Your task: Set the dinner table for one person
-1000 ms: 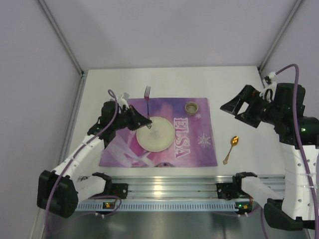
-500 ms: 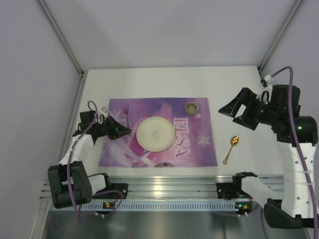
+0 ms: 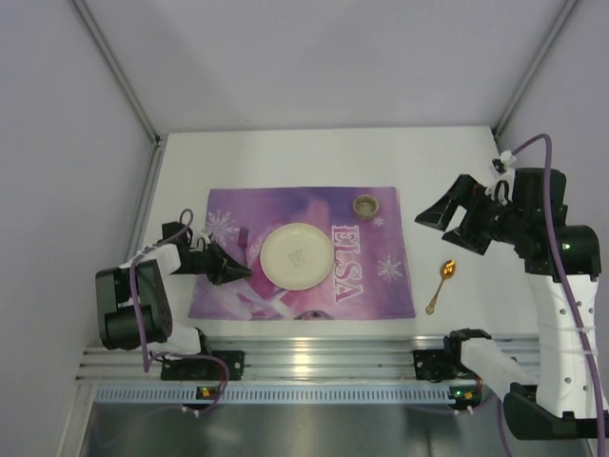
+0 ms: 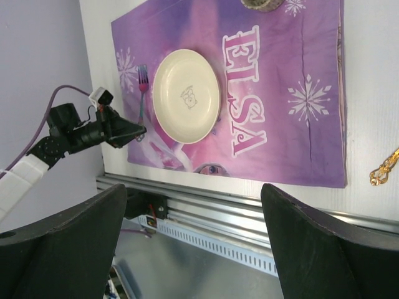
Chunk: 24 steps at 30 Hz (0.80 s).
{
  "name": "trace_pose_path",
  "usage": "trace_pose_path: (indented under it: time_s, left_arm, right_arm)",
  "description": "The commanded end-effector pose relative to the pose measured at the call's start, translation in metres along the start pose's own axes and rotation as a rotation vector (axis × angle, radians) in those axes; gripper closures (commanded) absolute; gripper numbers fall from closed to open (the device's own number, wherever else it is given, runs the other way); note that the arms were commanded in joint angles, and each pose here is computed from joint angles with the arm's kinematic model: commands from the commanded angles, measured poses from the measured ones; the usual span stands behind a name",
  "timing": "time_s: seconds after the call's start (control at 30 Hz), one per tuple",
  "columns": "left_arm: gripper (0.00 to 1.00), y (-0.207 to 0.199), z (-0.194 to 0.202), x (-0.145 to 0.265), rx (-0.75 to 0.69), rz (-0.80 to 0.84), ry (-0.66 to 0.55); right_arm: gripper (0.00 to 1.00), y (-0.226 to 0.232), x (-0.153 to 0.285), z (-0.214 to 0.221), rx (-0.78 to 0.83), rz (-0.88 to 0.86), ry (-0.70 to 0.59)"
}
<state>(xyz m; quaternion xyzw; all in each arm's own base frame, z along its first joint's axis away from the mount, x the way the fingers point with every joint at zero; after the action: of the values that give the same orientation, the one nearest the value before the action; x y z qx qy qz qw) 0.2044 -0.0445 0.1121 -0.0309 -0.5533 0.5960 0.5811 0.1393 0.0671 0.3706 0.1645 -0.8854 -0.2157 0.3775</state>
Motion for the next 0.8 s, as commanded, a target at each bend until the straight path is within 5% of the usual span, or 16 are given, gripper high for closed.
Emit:
trace_pose_path:
  time_s: [0.0, 0.23, 0.4, 0.5, 0.77]
  left_arm:
    - [1.0, -0.005, -0.002, 0.002, 0.002, 0.011, 0.046]
    - [0.98, -0.01, -0.013, 0.01, 0.009, -0.088, 0.037]
    - [0.68, 0.0, -0.016, 0.016, 0.065, -0.203, 0.002]
    - [0.59, 0.004, -0.015, 0.018, 0.082, -0.217, -0.012]
    - [0.54, 0.006, -0.02, 0.03, 0.12, -0.25, -0.069]
  right_arm:
    - [0.12, 0.002, 0.0, 0.0, 0.021, -0.022, -0.023]
    - [0.12, 0.0, -0.004, 0.001, 0.021, -0.019, -0.01]
    - [0.12, 0.0, -0.004, 0.001, 0.029, -0.019, -0.011]
    - [0.11, -0.001, -0.004, 0.001, 0.029, -0.018, -0.008]
    - [0.12, 0.0, -0.005, 0.001, 0.034, -0.019, -0.002]
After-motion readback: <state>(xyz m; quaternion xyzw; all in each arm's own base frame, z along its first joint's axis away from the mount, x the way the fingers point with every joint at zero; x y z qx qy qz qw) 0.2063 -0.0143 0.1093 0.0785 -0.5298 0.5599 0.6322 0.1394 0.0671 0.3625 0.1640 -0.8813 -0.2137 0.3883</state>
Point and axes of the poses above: each gripper's point midway between its finger pads, its own x axis back along the fingers, its own y axis along the line the jaws close on, z = x × y, the point moved 8 cm from there along x, back along the fingers, and after that the axes turned 15 degrees about x, right-handed, at the moved point
